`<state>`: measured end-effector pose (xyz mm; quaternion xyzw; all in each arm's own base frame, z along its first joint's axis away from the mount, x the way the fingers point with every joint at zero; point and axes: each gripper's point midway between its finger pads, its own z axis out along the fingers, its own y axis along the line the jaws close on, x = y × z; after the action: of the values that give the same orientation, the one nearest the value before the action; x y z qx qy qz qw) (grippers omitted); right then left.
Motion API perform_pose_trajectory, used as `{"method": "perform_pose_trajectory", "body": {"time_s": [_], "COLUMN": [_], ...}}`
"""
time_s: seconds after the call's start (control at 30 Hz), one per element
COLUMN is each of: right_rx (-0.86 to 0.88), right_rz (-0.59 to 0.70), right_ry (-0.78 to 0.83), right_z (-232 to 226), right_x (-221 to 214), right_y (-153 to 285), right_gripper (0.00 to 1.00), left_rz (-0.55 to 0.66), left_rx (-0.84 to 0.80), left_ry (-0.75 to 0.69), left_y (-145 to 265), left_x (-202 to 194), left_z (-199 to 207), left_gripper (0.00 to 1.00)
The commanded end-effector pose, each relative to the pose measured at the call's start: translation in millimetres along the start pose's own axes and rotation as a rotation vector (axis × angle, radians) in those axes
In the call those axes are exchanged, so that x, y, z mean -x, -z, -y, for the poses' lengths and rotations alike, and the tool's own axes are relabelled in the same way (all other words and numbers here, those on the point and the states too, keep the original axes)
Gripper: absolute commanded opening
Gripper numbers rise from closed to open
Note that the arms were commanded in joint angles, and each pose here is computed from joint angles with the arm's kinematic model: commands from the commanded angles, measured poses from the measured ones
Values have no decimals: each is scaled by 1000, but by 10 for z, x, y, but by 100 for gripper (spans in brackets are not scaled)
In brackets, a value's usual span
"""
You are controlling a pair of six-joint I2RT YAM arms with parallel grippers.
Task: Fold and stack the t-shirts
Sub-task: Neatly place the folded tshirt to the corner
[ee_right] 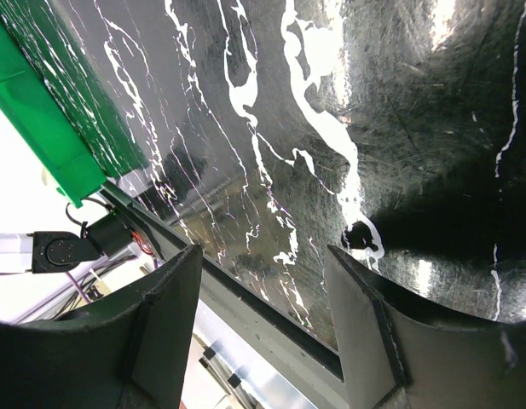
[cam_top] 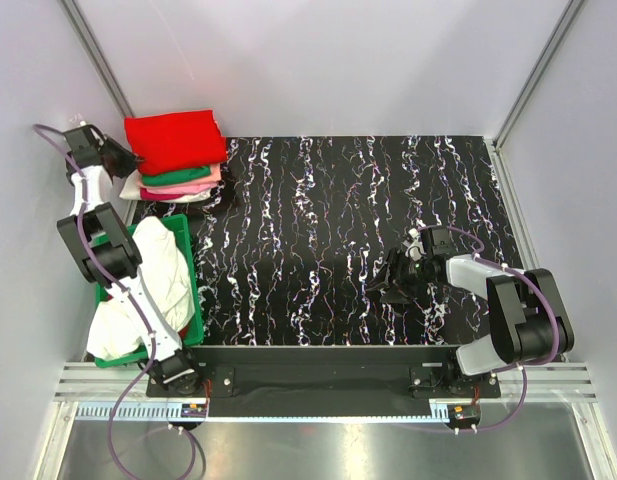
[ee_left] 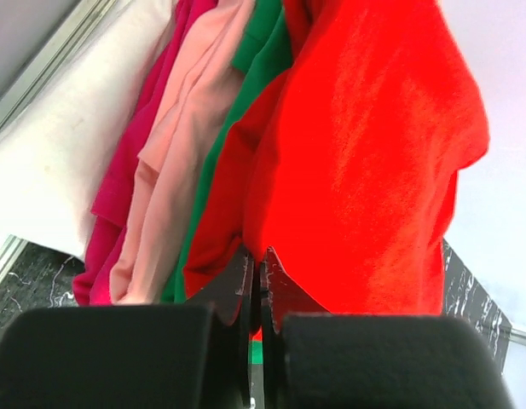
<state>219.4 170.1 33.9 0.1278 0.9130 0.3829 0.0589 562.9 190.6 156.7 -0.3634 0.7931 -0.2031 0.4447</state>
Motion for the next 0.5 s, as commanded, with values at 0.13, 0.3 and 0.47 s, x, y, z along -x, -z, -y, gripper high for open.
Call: {"method": "perform_pose_trajectory", "body": {"time_s": [0.13,0.3,0.47], "right_rx": [20,22,22], "right_rz": [4,1,1], "right_ry": [42,40,40], "right_z": [-54,-55,-54], "right_x": [42,34,35], "right_y": [-13,-11,-14], "right_gripper": [66,66,66], "left_rz": [140,146,127], "left_rx": [13,36,84], "left_ry": [-76,-73,-63], "left_y": [179,161,46], "left_x": [722,870,941], "left_z": [70,-58,-340], "left_gripper": [0,1,6]}}
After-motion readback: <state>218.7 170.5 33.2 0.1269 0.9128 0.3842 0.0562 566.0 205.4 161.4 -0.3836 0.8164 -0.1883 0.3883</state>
